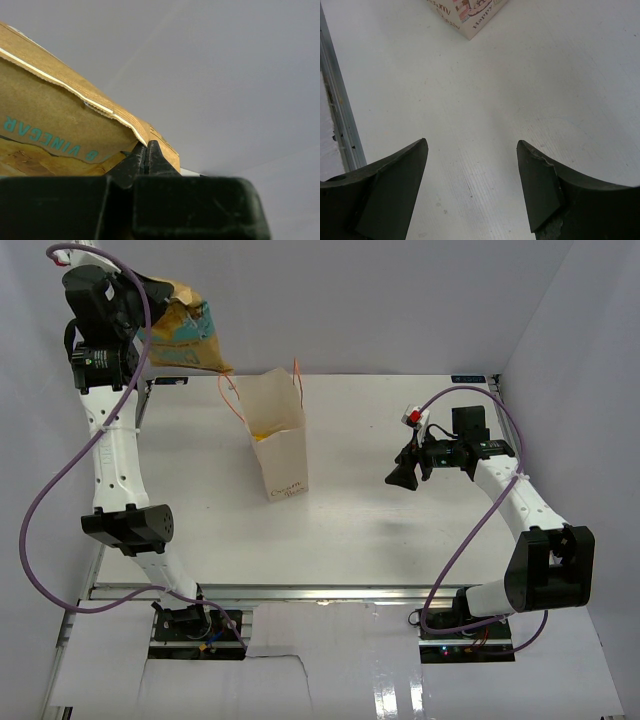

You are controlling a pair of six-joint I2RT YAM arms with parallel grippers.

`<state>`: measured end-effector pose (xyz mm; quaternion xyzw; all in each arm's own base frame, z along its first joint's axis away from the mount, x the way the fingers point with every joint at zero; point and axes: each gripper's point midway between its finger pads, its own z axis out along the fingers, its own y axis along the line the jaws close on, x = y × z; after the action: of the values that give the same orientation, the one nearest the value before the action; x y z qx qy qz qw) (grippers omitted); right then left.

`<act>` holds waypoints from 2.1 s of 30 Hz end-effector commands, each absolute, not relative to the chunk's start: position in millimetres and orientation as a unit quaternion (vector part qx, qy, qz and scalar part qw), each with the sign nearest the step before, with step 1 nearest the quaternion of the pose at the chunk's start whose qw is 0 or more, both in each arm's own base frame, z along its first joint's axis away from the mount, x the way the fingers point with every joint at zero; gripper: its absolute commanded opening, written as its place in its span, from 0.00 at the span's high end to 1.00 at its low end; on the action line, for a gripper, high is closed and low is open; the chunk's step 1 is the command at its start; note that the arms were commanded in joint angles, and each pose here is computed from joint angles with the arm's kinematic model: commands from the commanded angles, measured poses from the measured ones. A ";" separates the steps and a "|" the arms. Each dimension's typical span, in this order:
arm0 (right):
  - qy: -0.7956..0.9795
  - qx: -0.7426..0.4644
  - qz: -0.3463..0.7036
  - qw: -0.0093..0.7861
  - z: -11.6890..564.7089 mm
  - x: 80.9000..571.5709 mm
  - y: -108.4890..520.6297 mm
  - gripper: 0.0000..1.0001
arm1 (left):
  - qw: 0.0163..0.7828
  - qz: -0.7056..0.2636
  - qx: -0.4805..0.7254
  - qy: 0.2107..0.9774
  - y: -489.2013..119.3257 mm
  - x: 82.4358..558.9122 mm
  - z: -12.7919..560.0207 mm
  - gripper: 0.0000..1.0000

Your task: Place the snacks into the paper bag

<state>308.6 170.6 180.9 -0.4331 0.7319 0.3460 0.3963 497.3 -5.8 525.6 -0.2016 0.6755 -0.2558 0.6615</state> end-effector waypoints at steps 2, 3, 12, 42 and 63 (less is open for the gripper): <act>0.716 -0.442 0.349 0.413 197.3 308.7 172.3 0.23 | 0.736 -0.309 -0.149 0.583 -21.2 455.3 615.5 1.00; 0.716 -0.442 0.349 0.412 196.8 308.5 172.3 0.23 | 0.738 -0.313 -0.147 0.579 -22.2 454.9 618.4 1.00; 0.719 -0.443 0.346 0.410 194.6 308.2 171.1 0.23 | 0.706 -0.407 -0.111 0.570 -54.1 450.2 628.0 1.00; 0.717 -0.445 0.343 0.414 195.1 300.8 170.0 0.23 | 0.577 -0.513 0.033 0.635 -169.1 401.3 585.2 1.00; 0.716 -0.444 0.346 0.412 194.7 296.5 170.0 0.23 | 0.591 -0.505 0.063 0.626 -181.2 371.6 599.5 1.00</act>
<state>304.7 169.8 187.7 -0.4392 0.7254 0.3405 0.4062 415.5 -181.7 554.6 0.0271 0.6677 -0.5049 0.5464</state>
